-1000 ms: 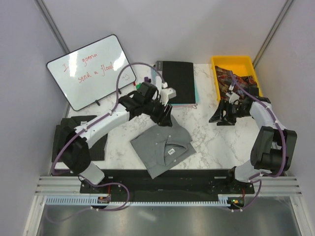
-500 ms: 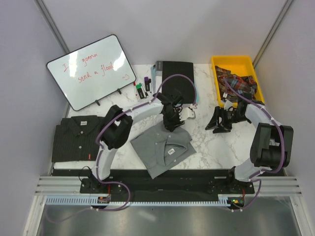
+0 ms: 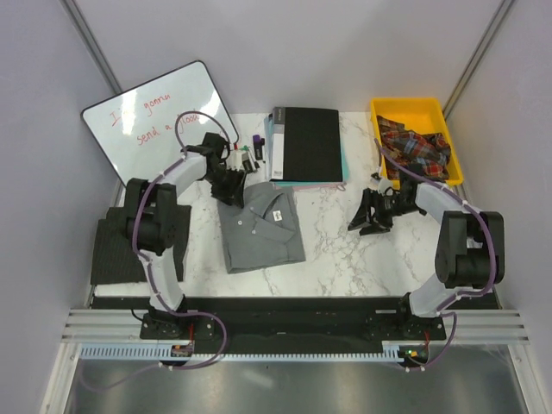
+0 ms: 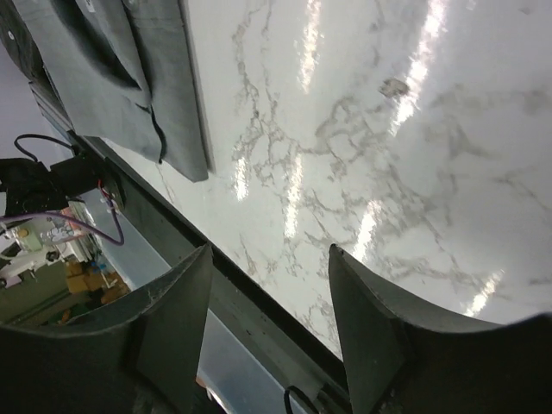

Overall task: Fold and stack the long sleeve shirts
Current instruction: Fold the shirt

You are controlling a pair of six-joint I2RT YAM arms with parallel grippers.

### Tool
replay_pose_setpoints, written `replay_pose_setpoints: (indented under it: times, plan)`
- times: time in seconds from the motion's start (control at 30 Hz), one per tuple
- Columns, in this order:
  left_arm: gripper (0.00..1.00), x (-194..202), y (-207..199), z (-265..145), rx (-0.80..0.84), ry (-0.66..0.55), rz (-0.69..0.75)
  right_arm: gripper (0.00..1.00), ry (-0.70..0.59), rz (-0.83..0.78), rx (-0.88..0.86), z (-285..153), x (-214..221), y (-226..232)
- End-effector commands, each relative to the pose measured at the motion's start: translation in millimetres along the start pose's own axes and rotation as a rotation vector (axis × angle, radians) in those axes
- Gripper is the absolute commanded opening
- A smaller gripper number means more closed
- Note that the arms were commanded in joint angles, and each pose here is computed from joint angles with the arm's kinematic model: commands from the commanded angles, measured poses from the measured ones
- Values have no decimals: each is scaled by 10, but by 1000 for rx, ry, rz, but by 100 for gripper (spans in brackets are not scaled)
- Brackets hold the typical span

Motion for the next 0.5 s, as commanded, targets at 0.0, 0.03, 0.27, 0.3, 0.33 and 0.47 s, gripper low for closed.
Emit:
replay_pose_setpoints:
  times: [0.0,0.03,0.27,0.3,0.33,0.47]
  plan:
    - [59,-457,-905,-617,172,-286,35,63,-24,-83,-53,313,-172,311]
    - [60,-450,-941,-647,168,-294,52,63,-26,-95,-53,379,-217,344]
    - [59,-102,-1035,-633,121,-236,112,55,-22,-173,-75,832,-411,642]
    - [59,23,-1067,-542,114,-197,137,54,-20,-195,-93,902,-394,713]
    - [59,99,-1014,-500,70,-173,146,54,-12,-170,-94,946,-364,721]
    - [56,420,-931,-141,44,-23,138,54,0,-159,-94,1014,-276,700]
Point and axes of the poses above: each gripper's point midway between its finger pads, its own z axis out along the fingers, its own y axis along the line the jaws close on, x = y × z, the point moved 2 cm from there along -z, back along the fingers, and after that the axes turned 10 degrees about z, right-handed, at the moved point
